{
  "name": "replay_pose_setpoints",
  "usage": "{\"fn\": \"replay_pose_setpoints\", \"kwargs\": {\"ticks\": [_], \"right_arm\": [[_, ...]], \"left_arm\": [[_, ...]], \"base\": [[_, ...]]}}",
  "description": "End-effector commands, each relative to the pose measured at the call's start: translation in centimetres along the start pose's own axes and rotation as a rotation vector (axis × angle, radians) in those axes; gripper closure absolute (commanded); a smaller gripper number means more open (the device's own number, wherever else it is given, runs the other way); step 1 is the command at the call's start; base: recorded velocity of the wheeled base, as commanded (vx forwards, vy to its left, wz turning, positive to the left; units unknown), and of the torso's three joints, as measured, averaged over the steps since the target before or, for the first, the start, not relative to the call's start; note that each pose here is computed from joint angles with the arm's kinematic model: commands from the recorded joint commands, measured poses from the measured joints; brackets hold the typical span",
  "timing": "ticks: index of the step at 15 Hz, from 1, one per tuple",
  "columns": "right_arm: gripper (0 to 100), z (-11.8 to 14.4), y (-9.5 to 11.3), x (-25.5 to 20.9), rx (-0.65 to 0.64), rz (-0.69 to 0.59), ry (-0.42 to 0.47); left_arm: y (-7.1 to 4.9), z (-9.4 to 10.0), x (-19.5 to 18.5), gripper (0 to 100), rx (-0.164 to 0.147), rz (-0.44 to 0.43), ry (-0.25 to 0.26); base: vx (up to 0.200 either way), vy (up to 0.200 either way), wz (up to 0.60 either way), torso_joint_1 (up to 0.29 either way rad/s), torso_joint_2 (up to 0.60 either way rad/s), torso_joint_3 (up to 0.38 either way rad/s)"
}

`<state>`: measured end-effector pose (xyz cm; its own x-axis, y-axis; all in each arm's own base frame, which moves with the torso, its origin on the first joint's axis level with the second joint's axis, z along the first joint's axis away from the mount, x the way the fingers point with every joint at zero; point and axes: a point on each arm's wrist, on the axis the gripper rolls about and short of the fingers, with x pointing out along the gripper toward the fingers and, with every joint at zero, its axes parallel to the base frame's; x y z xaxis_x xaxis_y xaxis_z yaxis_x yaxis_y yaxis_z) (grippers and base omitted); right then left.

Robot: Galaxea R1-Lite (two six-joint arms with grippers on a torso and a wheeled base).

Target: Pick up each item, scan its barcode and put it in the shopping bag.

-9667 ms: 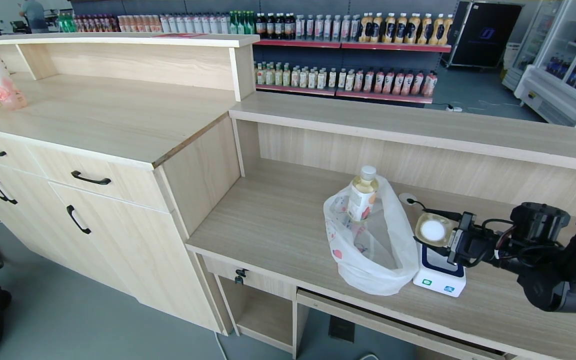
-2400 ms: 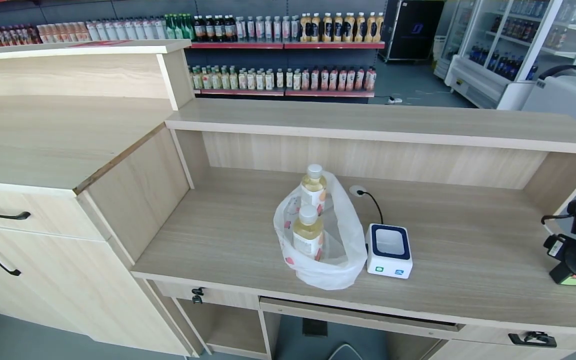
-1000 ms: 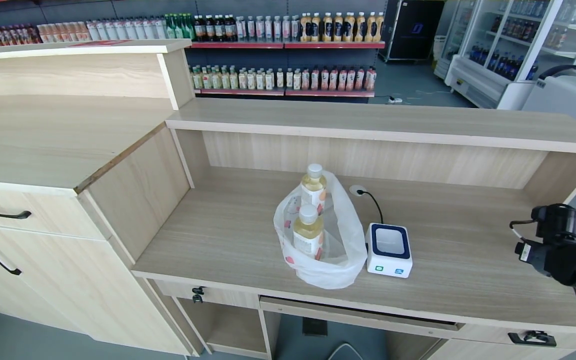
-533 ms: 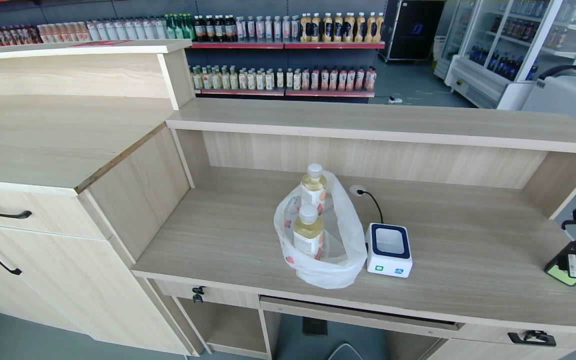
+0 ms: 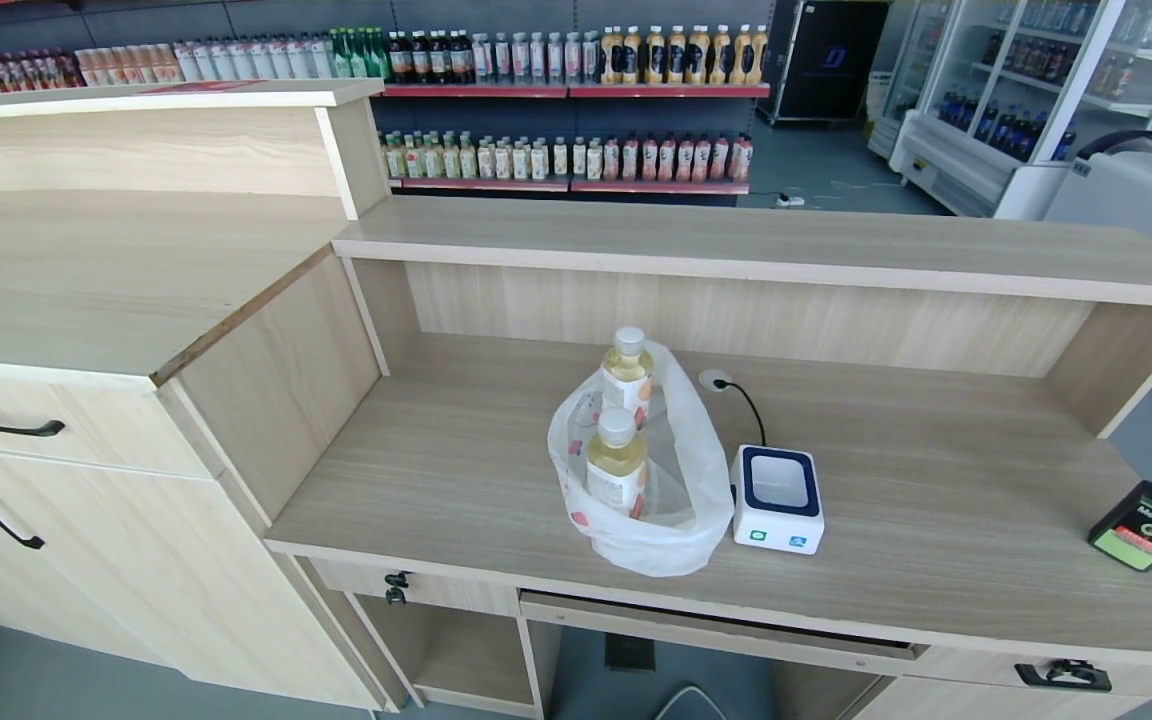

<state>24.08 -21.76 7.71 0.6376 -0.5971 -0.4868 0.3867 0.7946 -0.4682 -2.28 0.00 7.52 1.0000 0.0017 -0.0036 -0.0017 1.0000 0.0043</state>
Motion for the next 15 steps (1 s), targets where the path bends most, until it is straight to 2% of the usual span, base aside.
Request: {"fn": "replay_pose_setpoints", "kwargs": {"ticks": [1, 4, 15], "right_arm": [[0, 0.0, -0.3, 2.0, 0.010, 0.061, -0.019], [0, 1.1, -0.8, 2.8, 0.010, 0.120, -0.061], [0, 1.0, -0.8, 5.4, -0.017, 0.200, -0.103]], "left_arm": [[0.0, 0.0, 0.0, 0, 0.000, 0.000, -0.001], [0.0, 0.0, 0.0, 0, -0.001, 0.000, -0.001], [0.0, 0.0, 0.0, 0, 0.000, 0.000, -0.001]], "base": [[0.000, 0.000, 0.00, 0.000, 0.00, 0.000], [0.000, 0.000, 0.00, 0.000, 0.00, 0.000], [0.000, 0.000, 0.00, 0.000, 0.00, 0.000]]}}
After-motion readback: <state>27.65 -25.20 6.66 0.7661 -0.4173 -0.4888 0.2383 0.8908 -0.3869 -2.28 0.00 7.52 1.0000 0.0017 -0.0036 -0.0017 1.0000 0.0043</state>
